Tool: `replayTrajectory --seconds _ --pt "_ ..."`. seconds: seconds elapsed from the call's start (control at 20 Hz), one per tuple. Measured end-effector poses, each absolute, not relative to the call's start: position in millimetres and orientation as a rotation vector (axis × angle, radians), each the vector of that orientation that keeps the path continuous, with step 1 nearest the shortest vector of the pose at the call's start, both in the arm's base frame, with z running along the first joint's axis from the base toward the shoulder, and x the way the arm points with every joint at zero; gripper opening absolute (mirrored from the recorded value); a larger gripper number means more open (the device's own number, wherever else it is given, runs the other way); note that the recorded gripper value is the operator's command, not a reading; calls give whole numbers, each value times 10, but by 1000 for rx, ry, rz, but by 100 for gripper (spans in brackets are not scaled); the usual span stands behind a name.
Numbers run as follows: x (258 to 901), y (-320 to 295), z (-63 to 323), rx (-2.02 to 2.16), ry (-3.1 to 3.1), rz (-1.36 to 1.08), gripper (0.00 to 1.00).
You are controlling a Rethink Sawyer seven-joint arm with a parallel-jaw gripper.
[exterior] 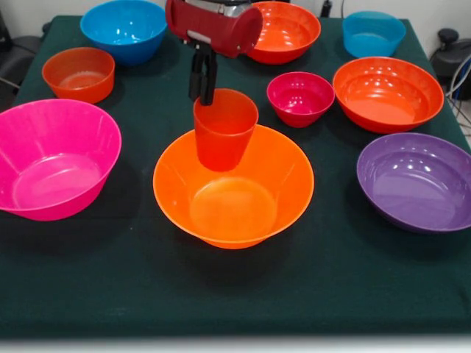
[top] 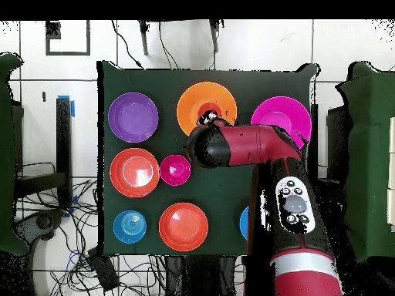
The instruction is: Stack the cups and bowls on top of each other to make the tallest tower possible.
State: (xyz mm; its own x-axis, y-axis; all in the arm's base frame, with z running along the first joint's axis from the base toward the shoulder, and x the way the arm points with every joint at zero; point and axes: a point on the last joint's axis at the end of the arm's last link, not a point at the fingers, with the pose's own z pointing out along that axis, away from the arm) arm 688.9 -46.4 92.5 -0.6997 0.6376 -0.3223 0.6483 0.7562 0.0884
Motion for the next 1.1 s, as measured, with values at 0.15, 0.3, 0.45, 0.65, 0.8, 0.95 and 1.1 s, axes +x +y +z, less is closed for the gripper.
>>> replayTrajectory --seconds 0.15,0.3,0.45,0.65,0.8,0.95,1.1 --pt "6878 -468 790 980 2637 -54 0" --pt "6837 -445 641 965 2660 -69 0" --pt "6790 -402 512 957 2681 -79 0" --pt "6709 -313 351 947 2714 -88 0" --pt "6678 -255 287 940 2728 -88 0" --pt "6694 -250 289 939 2726 -84 0" --pt "6751 -288 318 946 2713 -75 0"
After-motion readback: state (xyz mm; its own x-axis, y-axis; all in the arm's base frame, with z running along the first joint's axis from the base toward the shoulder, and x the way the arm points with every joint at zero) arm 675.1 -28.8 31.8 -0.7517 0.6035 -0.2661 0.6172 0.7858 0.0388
